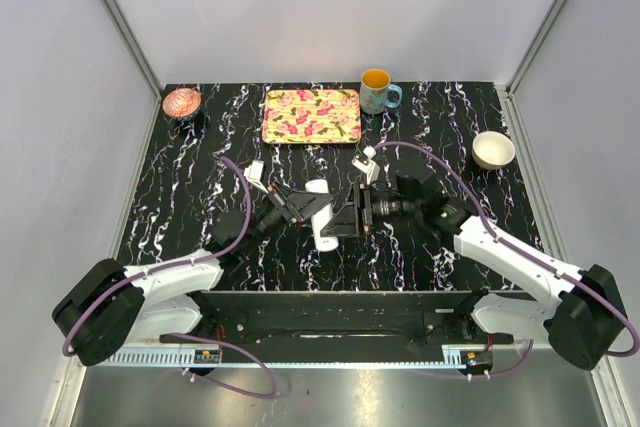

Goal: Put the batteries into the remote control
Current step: Load the battery cover into the remote control.

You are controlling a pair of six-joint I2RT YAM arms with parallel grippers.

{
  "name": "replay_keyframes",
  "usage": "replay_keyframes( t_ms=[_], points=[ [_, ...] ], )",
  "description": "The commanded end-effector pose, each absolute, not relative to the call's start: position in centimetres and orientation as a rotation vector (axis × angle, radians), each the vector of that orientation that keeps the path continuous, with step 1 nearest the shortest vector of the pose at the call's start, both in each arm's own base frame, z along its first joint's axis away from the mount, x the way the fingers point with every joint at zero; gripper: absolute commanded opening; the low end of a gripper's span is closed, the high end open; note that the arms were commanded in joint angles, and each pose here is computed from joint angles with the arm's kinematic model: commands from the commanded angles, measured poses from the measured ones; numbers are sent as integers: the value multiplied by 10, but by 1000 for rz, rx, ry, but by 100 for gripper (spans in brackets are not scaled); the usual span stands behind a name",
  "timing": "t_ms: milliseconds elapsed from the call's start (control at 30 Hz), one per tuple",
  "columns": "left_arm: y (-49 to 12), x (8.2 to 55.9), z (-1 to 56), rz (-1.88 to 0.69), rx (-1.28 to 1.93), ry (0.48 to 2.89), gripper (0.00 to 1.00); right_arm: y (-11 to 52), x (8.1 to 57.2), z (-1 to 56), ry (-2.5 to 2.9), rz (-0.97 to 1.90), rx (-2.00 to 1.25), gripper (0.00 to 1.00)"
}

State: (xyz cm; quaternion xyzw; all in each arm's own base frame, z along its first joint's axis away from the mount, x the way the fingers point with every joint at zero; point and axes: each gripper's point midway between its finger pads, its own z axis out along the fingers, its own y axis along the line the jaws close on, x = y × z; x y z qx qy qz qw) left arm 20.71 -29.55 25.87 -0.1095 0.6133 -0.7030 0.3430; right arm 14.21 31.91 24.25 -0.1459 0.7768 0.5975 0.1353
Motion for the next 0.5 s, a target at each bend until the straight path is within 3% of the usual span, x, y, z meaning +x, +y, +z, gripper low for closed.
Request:
replay_keyframes(
  t_ms=[0,100,333,400,433,467],
  points=[
    [-294,204,298,-1899,-233,1447,0,321,146,249,2191,1740,-432,39],
    [-295,202,301,-1913,-223,1438,0,324,150,247,2195,1734,-426,24],
    [-297,200,300,-1923,-207,1448,0,331,153,246,2187,1766,-441,12],
    [-298,200,300,-1927,-203,1446,0,332,153,245,2189,1788,-437,17],
    [-298,200,300,-1931,-204,1445,0,334,154,245,2189,1791,-431,28],
    [-298,199,300,-1936,-202,1445,0,334,155,244,2190,1792,-426,32]
  ],
)
